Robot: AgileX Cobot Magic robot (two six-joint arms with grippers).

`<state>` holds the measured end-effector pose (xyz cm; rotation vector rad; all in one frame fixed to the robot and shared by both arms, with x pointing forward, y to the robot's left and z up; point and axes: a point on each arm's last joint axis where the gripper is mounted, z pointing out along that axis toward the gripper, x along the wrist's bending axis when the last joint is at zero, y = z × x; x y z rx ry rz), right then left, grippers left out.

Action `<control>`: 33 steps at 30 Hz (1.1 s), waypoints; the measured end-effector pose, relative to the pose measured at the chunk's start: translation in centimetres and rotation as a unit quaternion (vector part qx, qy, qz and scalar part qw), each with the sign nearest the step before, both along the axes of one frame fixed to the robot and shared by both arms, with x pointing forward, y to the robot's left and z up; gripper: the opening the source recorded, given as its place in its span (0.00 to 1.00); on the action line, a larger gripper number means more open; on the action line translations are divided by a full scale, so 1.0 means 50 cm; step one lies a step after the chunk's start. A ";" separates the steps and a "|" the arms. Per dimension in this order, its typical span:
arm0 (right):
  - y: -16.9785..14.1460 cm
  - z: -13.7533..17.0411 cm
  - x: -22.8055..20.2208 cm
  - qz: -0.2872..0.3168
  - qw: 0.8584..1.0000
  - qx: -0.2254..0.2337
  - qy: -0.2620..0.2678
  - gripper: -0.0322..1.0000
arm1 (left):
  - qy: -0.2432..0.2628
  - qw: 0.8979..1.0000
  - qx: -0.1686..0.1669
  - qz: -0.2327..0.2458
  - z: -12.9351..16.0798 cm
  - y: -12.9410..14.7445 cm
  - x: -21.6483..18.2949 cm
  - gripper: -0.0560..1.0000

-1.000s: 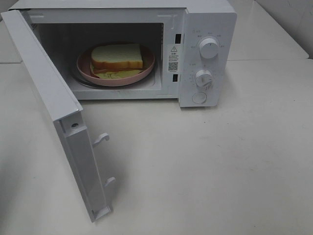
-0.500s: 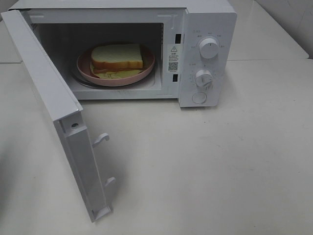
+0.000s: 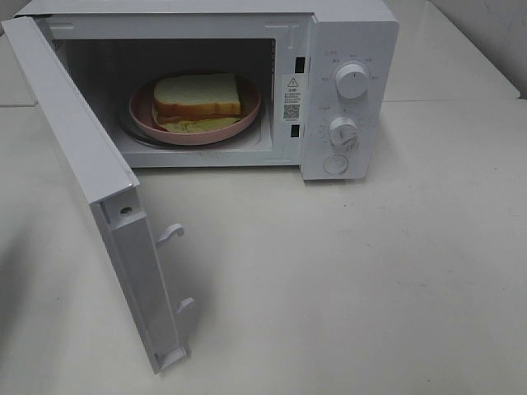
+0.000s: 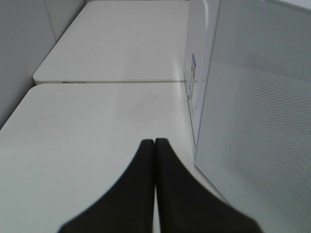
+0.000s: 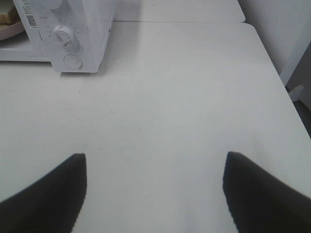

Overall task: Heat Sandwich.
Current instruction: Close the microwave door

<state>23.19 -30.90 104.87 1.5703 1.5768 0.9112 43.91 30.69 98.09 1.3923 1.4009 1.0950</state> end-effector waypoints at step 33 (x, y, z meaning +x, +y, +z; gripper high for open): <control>0.000 0.000 0.000 0.000 1.000 0.000 0.000 0.76 | 0.014 0.982 -0.031 -0.186 -0.086 -0.148 0.151 0.05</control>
